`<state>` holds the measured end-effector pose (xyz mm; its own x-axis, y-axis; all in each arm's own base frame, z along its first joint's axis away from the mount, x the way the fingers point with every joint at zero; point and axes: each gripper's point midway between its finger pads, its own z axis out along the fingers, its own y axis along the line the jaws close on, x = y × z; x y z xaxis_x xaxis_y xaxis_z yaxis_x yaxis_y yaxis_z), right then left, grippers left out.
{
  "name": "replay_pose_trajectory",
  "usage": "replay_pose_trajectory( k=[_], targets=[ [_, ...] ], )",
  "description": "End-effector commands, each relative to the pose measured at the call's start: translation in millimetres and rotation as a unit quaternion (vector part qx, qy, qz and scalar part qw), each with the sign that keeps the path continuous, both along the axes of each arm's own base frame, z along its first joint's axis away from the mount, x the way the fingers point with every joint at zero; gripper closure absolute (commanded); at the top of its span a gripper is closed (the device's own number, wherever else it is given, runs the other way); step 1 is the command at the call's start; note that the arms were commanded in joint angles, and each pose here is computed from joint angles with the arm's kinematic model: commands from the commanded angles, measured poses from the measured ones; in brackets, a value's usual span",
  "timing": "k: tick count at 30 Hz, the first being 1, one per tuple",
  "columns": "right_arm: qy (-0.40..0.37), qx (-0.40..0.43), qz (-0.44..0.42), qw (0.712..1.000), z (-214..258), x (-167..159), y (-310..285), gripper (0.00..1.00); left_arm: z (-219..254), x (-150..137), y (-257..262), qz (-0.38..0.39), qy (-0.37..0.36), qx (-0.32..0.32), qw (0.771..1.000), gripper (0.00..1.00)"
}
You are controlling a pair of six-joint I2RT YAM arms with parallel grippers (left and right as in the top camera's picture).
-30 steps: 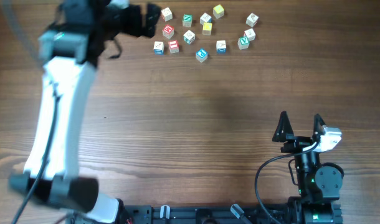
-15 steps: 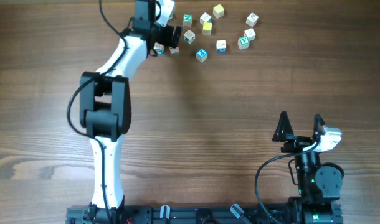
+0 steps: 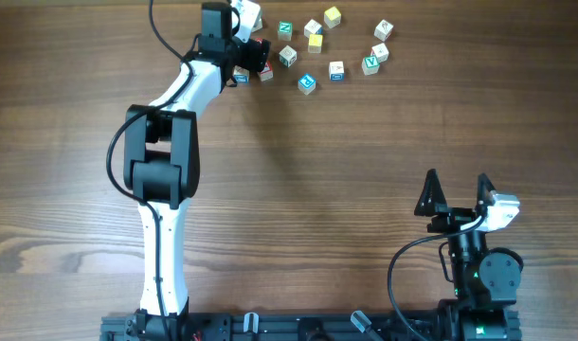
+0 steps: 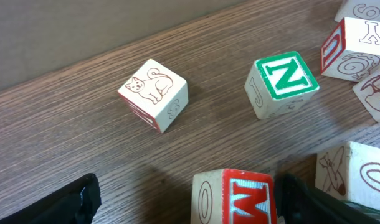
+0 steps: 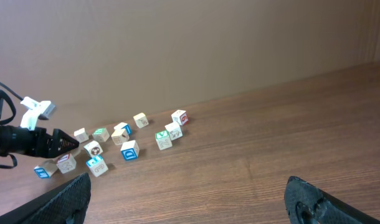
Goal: Form a tower
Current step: 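Reach the left gripper to the red-lettered block and grasp it, then carry the red block forward and set it down at table center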
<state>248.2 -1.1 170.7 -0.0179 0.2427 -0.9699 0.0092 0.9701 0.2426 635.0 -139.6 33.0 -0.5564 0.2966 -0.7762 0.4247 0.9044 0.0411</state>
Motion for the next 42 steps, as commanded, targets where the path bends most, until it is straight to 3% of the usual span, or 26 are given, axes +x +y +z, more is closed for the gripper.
replay_pose_trajectory(
  k=[1, 4, 14, 19, 22, 28, 32, 34, 36, 39, 42],
  targets=[
    [-0.004, -0.004, -0.006, 1.0, 1.7, -0.3, -2.4, 0.0, -8.7, -0.5, -3.4, -0.012, 0.006, -0.005, 1.0, 0.23],
    [-0.004, -0.004, -0.006, 1.0, 1.8, -0.3, -2.4, 0.0, -9.1, -0.5, -3.5, -0.013, 0.006, -0.005, 1.0, 0.34],
    [-0.004, -0.004, -0.006, 1.0, 1.8, -0.3, -2.4, 0.0, -24.1, 6.2, -4.0, -0.012, -0.007, -0.007, 1.0, 0.26],
    [-0.004, -0.004, -0.006, 1.0, 1.8, -0.3, -2.4, 0.0, -27.0, 8.6, -4.4, -0.012, -0.014, -0.008, 1.0, 0.55],
    [-0.004, -0.004, -0.006, 1.0, 1.7, -0.3, -2.4, 0.0, -10.1, 12.1, -5.0, -0.001, -0.023, -0.024, 0.999, 0.67],
    [-0.004, -0.004, -0.006, 1.0, 1.8, -0.3, -2.4, 0.0, 101.8, 4.6, -3.7, 0.003, -0.069, -0.038, 0.997, 0.69],
    [-0.004, -0.004, -0.006, 1.0, 1.8, -0.3, -2.4, 0.0, 209.3, -40.4, 3.3, 0.002, -0.084, -0.041, 0.996, 0.7],
    [-0.004, -0.004, -0.006, 1.0, 1.8, -0.3, -2.4, 0.0, 261.9, -82.3, 9.0, 0.004, -0.079, -0.044, 0.996, 0.66],
    [-0.004, -0.004, -0.006, 1.0, 1.8, -0.3, -2.4, 0.0, 300.3, -124.9, 13.2, 0.018, -0.064, -0.067, 0.996, 0.71],
    [-0.004, -0.004, -0.006, 1.0, 1.8, -0.3, -2.4, 0.01, 322.9, -194.2, 9.5, 0.023, -0.009, -0.082, 0.996, 0.75],
    [-0.004, -0.004, -0.006, 1.0, 1.8, -0.3, -2.4, 0.0, 300.3, -253.1, -2.6, 0.007, 0.09, -0.063, 0.994, 0.76]
  ],
)
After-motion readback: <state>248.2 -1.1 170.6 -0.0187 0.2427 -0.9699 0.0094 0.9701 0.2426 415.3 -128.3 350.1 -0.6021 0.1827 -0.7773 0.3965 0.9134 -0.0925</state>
